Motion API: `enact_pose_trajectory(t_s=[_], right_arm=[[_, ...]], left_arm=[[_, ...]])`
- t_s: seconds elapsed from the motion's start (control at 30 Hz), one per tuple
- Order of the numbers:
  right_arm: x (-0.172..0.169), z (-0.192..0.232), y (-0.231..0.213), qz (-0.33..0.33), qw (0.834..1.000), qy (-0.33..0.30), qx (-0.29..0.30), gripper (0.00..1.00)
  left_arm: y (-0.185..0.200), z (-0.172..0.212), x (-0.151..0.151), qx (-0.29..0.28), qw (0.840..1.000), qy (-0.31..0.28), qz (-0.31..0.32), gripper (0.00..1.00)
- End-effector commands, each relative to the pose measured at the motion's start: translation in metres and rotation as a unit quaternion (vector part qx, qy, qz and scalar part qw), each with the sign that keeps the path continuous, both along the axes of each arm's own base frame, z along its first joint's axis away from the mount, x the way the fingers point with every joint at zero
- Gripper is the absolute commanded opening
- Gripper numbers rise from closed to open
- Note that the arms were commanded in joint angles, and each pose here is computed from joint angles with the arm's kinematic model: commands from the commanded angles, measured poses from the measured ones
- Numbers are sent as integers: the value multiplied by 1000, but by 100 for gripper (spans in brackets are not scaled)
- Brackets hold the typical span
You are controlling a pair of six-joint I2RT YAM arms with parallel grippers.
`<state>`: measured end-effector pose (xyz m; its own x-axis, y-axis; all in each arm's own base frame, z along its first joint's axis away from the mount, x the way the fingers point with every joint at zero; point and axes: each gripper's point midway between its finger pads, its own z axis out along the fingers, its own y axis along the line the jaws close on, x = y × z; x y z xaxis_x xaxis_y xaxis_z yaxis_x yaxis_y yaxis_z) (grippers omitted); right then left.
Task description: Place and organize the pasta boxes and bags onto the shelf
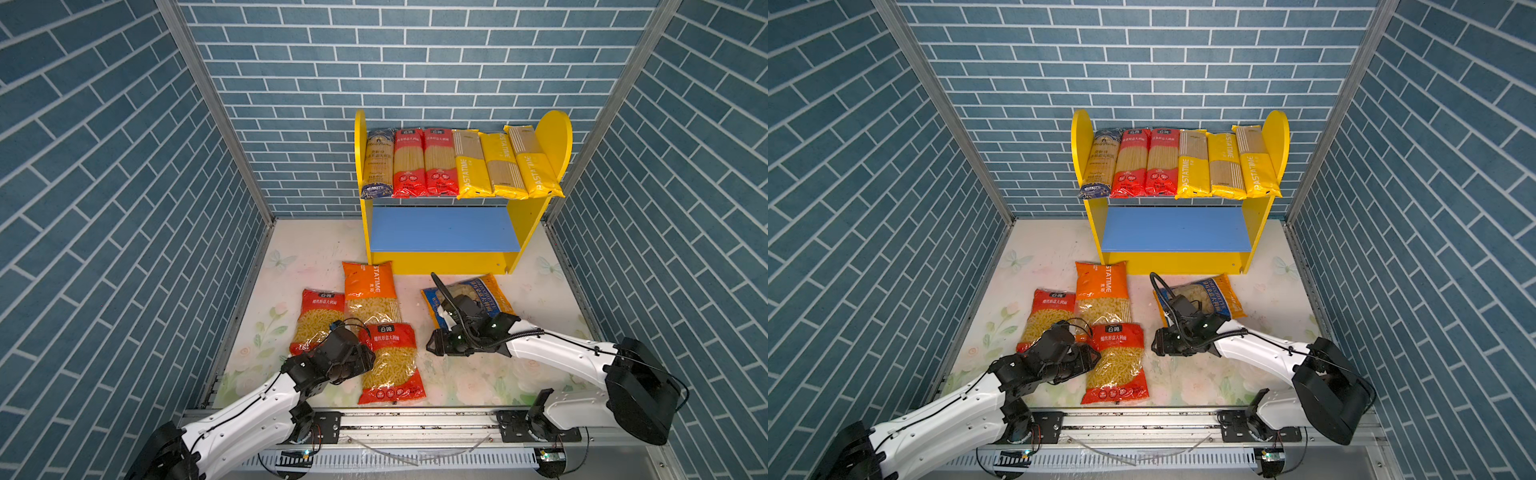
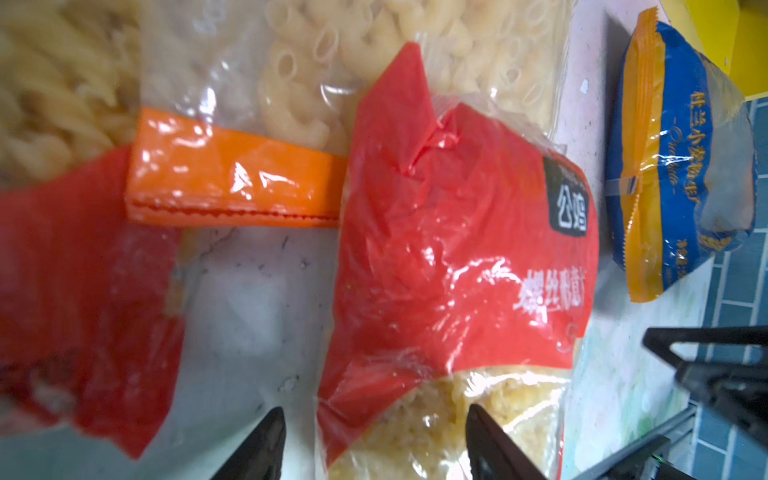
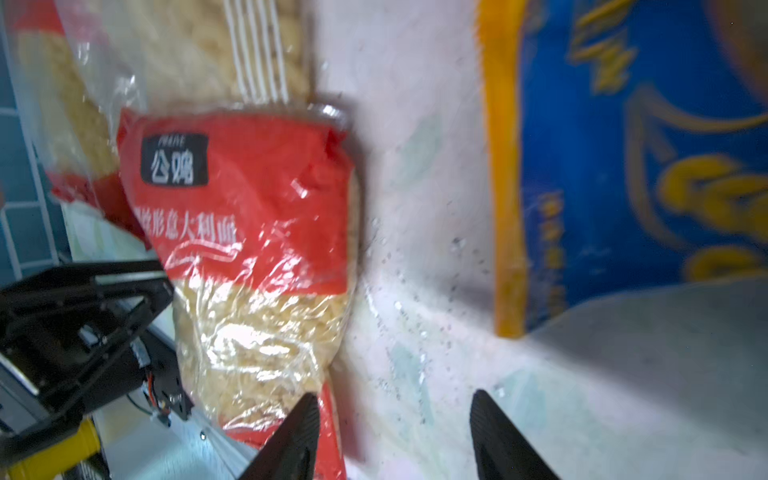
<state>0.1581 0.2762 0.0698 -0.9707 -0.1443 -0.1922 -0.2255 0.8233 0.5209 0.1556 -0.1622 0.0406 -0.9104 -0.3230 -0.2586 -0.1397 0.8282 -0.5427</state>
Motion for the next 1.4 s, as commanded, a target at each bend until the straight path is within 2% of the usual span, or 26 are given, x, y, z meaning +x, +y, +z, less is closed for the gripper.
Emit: enact_pose_trajectory(t_s=[0.0, 0.13, 0.3, 0.43, 0.67, 0.77, 0.87, 1.0, 1.17, 1.37], right_arm=[[-9, -4, 21, 7, 999, 33, 35, 62], [-15, -20, 49, 29, 996, 60, 60, 62], [-21, -35, 62, 37, 992, 89, 79, 61], [-23, -29, 69, 52, 989, 88, 106, 50], [-11, 11, 67, 60, 986, 5, 154, 20], [-6, 32, 71, 64, 981, -23, 180, 12], [-4, 53, 73, 71, 977, -46, 196, 7], [4, 85, 66, 80, 975, -91, 188, 0], [34, 130, 42, 53, 970, -147, 188, 0], [67, 174, 16, 9, 958, -193, 213, 0]], left_arm=[[1, -12, -17, 5, 999, 30, -17, 70], [-9, -18, -18, -12, 999, 30, -23, 69], [-23, -21, -18, -18, 999, 18, -39, 66], [-32, -23, -17, -32, 999, 23, -36, 58], [-35, -6, -6, -32, 998, -18, -45, 58], [-42, 7, 1, -51, 997, -40, -47, 59], [-50, 25, 7, -77, 993, -69, -51, 59], [-55, 55, 15, -111, 987, -108, -52, 61], [-55, 106, 30, -135, 974, -172, -54, 71], [-47, 125, 56, -158, 966, -202, -26, 73]])
